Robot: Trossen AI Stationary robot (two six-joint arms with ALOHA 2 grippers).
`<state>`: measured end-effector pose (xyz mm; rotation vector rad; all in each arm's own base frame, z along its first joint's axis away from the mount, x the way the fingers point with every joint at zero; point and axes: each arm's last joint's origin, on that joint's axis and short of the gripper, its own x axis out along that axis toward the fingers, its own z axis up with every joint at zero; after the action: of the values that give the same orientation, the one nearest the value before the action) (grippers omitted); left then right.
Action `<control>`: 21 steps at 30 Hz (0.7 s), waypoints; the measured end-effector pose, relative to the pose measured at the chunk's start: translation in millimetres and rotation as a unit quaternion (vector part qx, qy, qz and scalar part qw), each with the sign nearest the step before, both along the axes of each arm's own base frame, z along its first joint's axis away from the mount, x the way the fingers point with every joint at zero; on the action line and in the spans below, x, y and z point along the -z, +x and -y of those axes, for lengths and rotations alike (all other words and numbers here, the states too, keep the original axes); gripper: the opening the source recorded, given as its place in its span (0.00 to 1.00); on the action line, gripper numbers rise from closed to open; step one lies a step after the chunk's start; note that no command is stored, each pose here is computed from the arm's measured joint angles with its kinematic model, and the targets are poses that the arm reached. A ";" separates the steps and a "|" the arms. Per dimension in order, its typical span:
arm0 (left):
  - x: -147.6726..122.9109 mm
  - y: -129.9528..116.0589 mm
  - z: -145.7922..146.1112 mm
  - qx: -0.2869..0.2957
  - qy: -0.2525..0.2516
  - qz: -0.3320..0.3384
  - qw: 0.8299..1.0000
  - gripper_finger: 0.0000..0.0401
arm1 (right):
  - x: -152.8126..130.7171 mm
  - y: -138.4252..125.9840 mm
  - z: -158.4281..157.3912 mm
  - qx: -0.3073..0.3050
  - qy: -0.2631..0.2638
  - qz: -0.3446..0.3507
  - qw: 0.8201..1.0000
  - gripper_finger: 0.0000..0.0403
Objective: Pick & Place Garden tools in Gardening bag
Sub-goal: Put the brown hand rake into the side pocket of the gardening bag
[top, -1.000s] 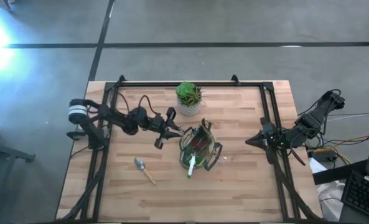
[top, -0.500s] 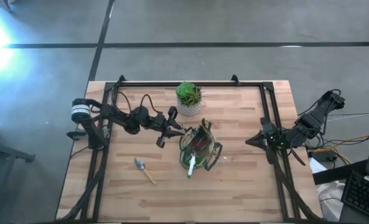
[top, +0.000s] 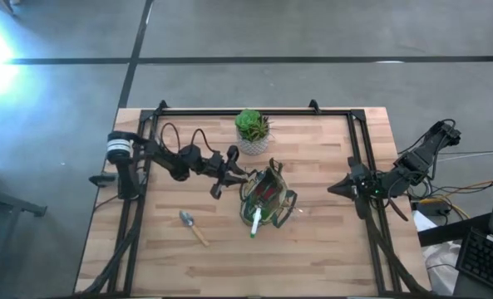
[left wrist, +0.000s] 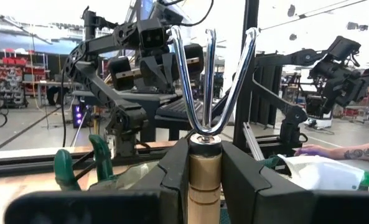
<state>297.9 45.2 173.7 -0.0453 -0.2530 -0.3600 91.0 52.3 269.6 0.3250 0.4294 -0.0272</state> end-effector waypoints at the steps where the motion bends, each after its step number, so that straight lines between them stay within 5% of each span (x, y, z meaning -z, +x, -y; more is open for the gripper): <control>1: 1.2 1.3 0.0 0.001 -0.002 -0.002 1.000 0.17 | 0.0 0.0 0.0 0.000 0.000 0.000 1.000 0.02; 21: 16.8 9.2 2.2 0.012 -0.022 -0.033 0.999 0.17 | 0.1 0.0 0.0 0.000 0.000 0.000 1.000 0.02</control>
<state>307.1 43.0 156.9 -0.1030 -0.1950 -0.3764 91.0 52.3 269.5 0.3247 0.4298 -0.0273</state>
